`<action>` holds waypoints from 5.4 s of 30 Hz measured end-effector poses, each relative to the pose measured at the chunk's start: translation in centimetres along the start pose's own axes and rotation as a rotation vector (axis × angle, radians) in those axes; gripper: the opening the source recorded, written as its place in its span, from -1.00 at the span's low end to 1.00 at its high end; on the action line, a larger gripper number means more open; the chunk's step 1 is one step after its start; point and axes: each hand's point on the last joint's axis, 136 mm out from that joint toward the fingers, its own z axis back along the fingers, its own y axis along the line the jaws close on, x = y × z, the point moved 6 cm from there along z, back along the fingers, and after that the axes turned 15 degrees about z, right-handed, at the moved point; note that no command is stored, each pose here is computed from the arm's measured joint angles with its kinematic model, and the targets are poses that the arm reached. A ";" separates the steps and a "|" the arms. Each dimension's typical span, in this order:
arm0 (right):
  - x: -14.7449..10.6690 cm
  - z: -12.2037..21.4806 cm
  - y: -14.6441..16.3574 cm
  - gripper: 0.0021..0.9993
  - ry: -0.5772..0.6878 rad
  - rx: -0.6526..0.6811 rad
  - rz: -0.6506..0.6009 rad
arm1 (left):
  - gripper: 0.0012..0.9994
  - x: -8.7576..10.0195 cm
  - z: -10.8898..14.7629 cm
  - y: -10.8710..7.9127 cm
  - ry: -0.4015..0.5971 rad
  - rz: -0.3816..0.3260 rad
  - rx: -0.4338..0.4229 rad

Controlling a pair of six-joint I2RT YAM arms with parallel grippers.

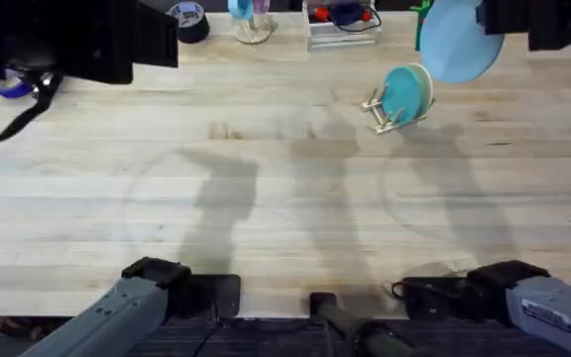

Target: Pick up the plates from the table one by one and place each into a slot on the dish rack.

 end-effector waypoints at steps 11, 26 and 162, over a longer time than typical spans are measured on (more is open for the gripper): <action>0.1 0.0 0.0 -0.95 -0.003 -0.002 0.000 | -0.92 0.0 0.0 0.0 0.000 0.000 0.000; 0.0 -1.7 0.0 -0.95 0.037 0.022 0.000 | -0.92 0.0 0.0 0.0 0.000 0.000 0.000; -1.6 -14.2 1.6 -0.95 0.259 0.189 0.064 | 0.99 0.0 0.0 0.1 -0.003 -0.003 0.011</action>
